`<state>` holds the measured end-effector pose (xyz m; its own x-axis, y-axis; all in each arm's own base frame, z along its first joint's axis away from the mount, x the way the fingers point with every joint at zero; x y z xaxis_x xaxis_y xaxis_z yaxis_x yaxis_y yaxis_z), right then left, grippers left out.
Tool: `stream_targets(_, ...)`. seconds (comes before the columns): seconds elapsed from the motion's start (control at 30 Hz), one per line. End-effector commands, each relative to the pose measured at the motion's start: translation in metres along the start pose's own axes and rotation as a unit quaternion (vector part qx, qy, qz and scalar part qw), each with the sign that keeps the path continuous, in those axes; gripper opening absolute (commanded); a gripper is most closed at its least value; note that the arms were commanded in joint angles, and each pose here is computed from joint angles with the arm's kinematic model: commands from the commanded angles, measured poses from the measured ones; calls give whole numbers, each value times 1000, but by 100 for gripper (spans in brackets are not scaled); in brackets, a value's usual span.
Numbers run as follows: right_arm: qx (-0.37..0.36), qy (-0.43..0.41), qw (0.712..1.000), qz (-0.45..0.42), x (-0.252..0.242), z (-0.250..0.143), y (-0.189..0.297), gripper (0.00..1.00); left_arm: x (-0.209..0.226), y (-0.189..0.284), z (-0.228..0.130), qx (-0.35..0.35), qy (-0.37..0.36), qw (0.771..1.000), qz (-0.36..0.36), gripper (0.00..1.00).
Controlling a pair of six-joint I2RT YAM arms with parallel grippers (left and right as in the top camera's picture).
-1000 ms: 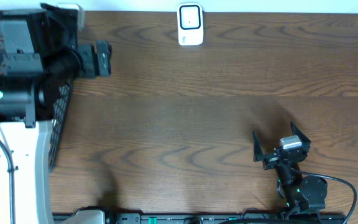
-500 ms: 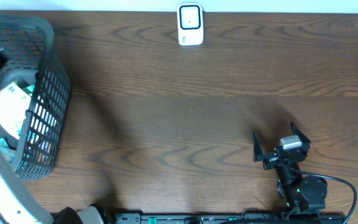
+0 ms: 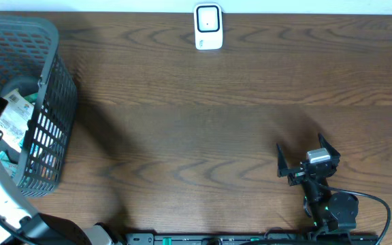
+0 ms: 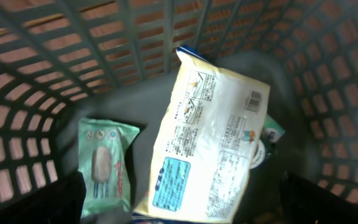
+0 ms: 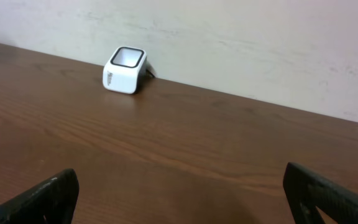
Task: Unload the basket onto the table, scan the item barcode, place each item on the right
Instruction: 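Move the left gripper up and into the grey basket, then grasp the white-and-yellow snack bag in the basket with the left gripper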
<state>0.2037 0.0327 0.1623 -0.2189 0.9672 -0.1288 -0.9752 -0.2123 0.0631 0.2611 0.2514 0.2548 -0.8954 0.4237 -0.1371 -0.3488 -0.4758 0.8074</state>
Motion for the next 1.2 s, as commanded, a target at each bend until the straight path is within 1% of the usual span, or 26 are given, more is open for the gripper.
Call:
stream_targets(0.0, 0, -5, 1000, 2, 1, 0, 0, 99, 0, -20, -8, 27, -50, 998, -20, 98)
stream_targets(0.13, 0, -5, 1000, 2, 1, 0, 0, 99, 2, -42, -16, 51, -54, 997, -28, 98)
stream_targets(0.23, 0, -5, 1000, 2, 1, 0, 0, 99, 2, -56, -26, 71, -69, 994, -38, 97)
stream_targets(0.4, 0, -5, 1000, 2, 1, 0, 0, 99, 6, -77, -41, 73, -82, 993, -39, 97)
stream_targets(0.47, 0, -5, 1000, 2, 1, 0, 0, 99, 6, -85, -48, 73, -87, 992, -51, 97)
stream_targets(0.6, 0, -5, 1000, 2, 1, 0, 0, 99, 9, -96, -55, 72, -77, 992, -73, 97)
stream_targets(0.9, 0, -5, 1000, 2, 1, 0, 0, 99, 25, -131, -70, 103, -63, 991, -56, 97)
stream_targets(1.03, 0, -5, 1000, 2, 1, 0, 0, 99, 15, -147, -81, 127, -69, 985, -96, 97)
stream_targets(1.17, 0, -5, 1000, 2, 1, 0, 0, 99, 14, -161, -88, 140, -70, 983, -100, 97)
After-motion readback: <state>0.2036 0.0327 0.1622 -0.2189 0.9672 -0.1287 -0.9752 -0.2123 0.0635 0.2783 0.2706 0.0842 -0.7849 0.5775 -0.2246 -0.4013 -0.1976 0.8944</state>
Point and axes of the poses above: each gripper's point midway between its finger pads, its own y axis back along the fingers, its own x axis along the line the jaws close on, z = x × y, the point moved 4 cm from there along y, back along the fingers
